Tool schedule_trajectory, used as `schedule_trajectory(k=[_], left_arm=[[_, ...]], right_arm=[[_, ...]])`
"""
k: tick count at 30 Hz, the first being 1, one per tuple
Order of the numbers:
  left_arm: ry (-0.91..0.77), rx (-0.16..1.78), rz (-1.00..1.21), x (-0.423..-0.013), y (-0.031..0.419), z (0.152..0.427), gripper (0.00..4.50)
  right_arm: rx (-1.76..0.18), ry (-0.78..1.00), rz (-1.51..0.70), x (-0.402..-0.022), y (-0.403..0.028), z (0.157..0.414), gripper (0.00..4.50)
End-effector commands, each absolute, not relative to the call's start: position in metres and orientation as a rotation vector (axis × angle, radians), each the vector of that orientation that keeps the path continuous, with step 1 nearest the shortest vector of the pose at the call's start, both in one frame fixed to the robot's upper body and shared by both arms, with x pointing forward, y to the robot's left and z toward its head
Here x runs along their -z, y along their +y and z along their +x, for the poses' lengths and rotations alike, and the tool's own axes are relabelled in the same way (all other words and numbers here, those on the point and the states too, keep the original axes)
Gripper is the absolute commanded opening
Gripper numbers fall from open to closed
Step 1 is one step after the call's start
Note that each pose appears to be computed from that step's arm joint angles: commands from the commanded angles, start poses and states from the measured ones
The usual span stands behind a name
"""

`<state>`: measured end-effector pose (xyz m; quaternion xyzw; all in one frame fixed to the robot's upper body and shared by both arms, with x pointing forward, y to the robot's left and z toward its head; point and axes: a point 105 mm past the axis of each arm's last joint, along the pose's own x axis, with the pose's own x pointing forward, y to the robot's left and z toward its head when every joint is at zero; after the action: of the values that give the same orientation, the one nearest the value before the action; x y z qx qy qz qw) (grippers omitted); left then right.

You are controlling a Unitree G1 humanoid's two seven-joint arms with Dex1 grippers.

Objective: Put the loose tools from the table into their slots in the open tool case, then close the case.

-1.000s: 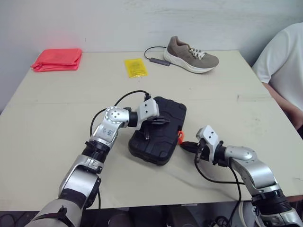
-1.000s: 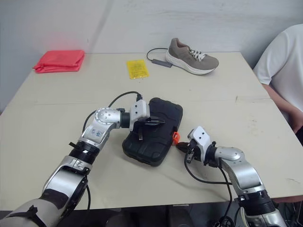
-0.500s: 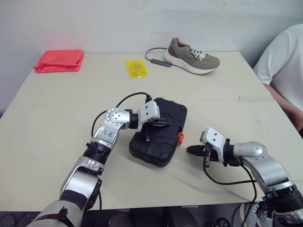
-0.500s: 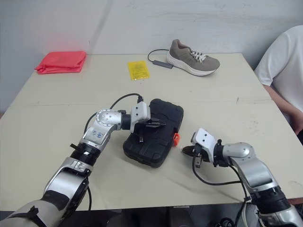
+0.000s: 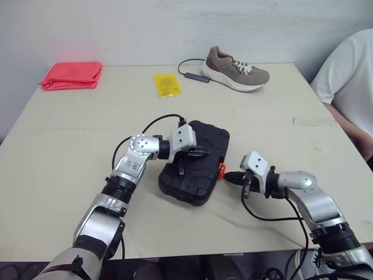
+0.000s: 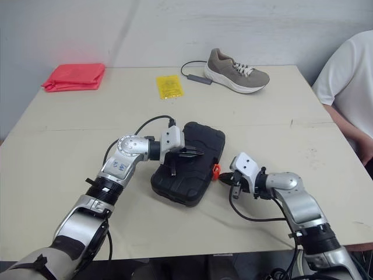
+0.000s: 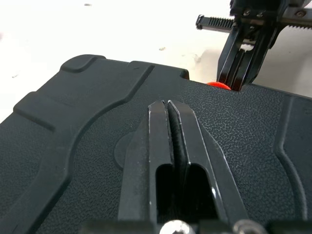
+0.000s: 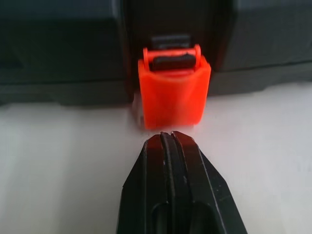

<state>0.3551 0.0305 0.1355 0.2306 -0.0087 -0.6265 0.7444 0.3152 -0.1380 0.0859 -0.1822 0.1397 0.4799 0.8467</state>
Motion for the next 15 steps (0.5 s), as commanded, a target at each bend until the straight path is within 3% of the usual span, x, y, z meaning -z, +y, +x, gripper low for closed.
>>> schedule_trajectory(k=[1,15], left_arm=[[0.230,1.416,0.460,-0.073,0.040,0.340,0.07],[0.240,1.429,0.447,-0.069,0.039,0.337,0.07]], right_arm=[[-1.019,0.225,-0.384,-0.092,-0.126,0.325,0.00],[-1.219,-0.055,0.004,-0.126,-0.087,0.312,0.00]])
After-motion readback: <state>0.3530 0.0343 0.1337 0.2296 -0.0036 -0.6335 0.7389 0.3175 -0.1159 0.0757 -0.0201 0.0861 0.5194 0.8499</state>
